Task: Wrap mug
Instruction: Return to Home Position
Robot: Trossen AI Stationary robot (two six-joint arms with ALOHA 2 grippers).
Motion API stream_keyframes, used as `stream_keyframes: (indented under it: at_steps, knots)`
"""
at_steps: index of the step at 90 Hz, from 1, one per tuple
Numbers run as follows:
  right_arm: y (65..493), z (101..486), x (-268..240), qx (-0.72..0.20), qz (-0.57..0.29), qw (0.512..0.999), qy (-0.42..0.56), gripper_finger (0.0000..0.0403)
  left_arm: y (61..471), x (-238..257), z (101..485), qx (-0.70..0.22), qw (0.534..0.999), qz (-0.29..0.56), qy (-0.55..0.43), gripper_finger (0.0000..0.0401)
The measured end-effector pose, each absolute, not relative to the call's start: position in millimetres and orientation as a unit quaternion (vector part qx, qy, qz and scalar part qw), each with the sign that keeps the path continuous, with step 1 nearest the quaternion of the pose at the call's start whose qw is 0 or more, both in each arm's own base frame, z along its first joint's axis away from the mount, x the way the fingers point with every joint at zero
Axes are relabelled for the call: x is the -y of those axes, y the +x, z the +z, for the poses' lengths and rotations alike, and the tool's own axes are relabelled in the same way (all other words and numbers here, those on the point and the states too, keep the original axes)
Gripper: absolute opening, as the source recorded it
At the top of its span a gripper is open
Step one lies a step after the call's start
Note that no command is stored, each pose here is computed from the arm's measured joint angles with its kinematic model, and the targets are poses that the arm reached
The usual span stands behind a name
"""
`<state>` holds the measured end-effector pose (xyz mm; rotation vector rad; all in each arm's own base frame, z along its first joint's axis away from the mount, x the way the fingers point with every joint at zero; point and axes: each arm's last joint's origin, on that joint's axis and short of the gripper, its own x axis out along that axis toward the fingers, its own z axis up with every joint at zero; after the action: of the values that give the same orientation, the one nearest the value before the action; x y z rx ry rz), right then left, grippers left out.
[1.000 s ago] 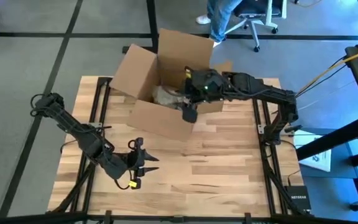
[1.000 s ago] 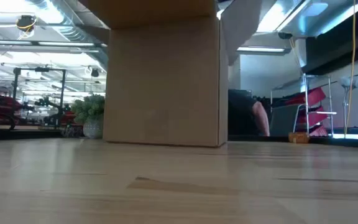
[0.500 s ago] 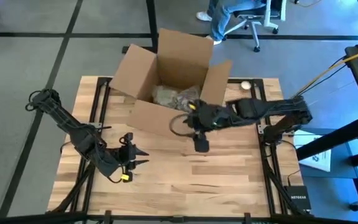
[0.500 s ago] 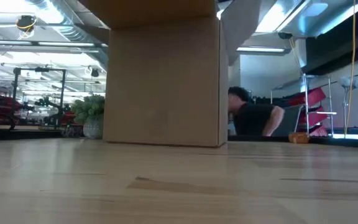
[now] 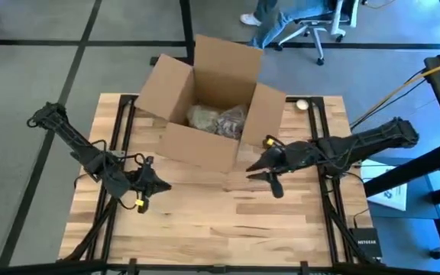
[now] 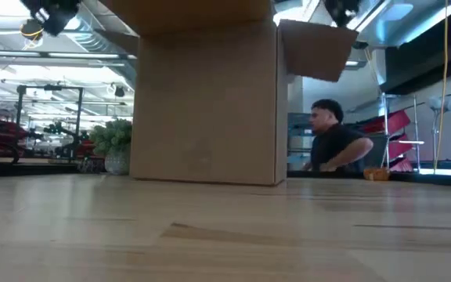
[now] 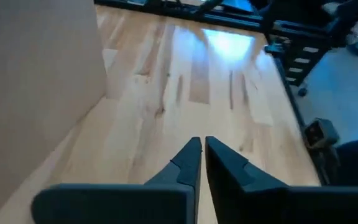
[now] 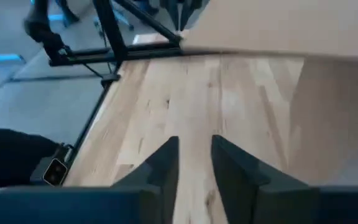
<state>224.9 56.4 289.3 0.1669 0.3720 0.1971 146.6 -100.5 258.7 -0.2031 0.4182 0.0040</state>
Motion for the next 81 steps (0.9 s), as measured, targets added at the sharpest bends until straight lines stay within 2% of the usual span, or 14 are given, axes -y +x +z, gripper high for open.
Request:
stream_keyframes:
  at_steps: [9,14,30,52,81]
  knots:
    - [215.4,269.8,-49.1,-0.159,0.11,0.977,0.091,0.0015,139.4,93.7,249.5,-0.181,0.976,-0.023,-0.122,0.0001]
    - [212.7,260.8,-44.1,-0.149,0.12,0.977,0.097,0.0005,136.2,88.7,243.6,-0.17,0.976,-0.03,-0.131,0.0001]
    - [212.0,241.9,-25.1,-0.12,0.161,0.973,0.112,0.001,131.4,71.9,224.9,-0.134,0.979,-0.044,-0.147,0.0001]
    - [209.4,232.3,3.7,-0.111,0.16,0.974,0.118,0.0002,128.9,48.6,202.6,-0.101,0.983,-0.037,-0.152,0.0]
    - [206.3,221.1,22.0,-0.149,0.07,0.976,0.143,0.0003,125.4,28.6,189.9,-0.115,0.979,0.076,-0.148,0.0]
